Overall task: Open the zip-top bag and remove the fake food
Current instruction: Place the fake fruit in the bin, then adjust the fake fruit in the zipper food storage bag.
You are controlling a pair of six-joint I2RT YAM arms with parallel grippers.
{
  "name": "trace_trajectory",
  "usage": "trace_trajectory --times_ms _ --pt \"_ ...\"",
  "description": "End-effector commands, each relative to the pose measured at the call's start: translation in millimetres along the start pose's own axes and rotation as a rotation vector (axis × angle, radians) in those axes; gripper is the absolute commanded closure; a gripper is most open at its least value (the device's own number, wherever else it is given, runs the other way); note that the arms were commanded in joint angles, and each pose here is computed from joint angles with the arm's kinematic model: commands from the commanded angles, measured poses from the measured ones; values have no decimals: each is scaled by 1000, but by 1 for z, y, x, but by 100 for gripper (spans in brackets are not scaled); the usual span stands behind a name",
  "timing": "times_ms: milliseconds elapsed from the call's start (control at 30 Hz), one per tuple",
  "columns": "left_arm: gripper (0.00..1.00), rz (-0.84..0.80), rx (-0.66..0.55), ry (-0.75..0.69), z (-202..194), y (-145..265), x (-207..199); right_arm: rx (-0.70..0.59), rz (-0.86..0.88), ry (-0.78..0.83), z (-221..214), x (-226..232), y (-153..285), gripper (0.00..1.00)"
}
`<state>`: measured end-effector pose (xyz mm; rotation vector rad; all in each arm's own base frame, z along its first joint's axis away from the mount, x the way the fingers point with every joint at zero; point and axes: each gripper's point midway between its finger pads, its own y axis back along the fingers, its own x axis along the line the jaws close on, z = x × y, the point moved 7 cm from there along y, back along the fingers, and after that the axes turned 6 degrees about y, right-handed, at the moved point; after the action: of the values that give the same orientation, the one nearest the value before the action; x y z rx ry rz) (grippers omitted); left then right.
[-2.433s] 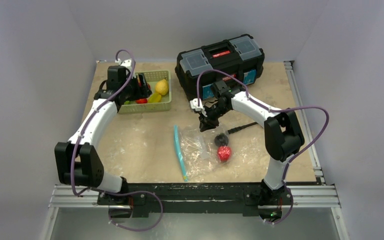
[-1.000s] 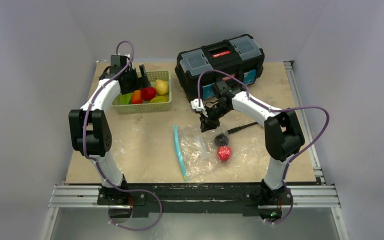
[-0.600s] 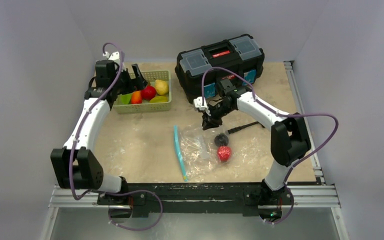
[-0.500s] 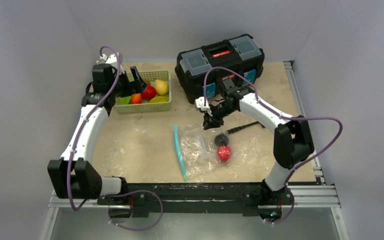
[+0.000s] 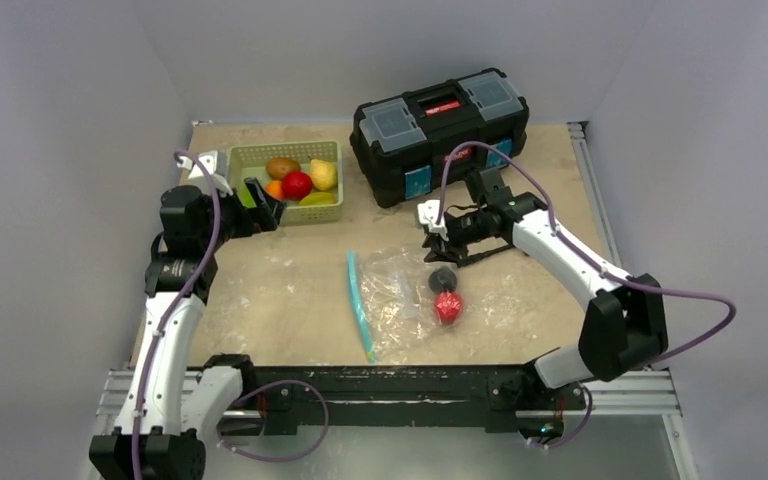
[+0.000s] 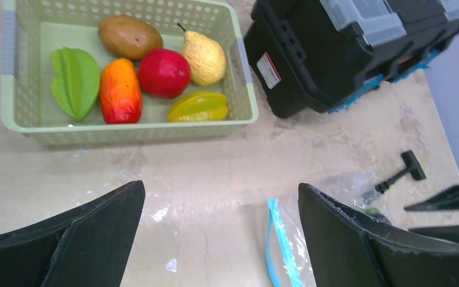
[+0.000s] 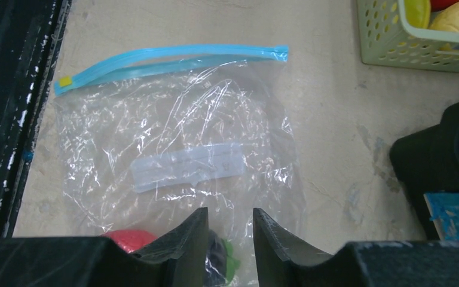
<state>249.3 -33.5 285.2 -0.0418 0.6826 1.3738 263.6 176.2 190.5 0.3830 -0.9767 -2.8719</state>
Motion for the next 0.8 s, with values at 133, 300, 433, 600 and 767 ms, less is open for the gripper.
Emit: trace_trajectory --times_ms 133,300,433,600,767 --pt "0 -241 36 10 -30 29 -19 -75 -136 36 5 2 32 56" --pt "0 -259 47 5 -44 40 -18 -108 -193 26 3 4 48 46" --pt "0 -268 74 11 -55 46 -17 -125 -226 18 1 6 57 39" --pt "0 -303 107 31 -69 50 -17 -132 -247 13 -3 8 61 34" --pt "0 -342 142 55 -81 53 -17 -137 -237 15 -6 12 63 31"
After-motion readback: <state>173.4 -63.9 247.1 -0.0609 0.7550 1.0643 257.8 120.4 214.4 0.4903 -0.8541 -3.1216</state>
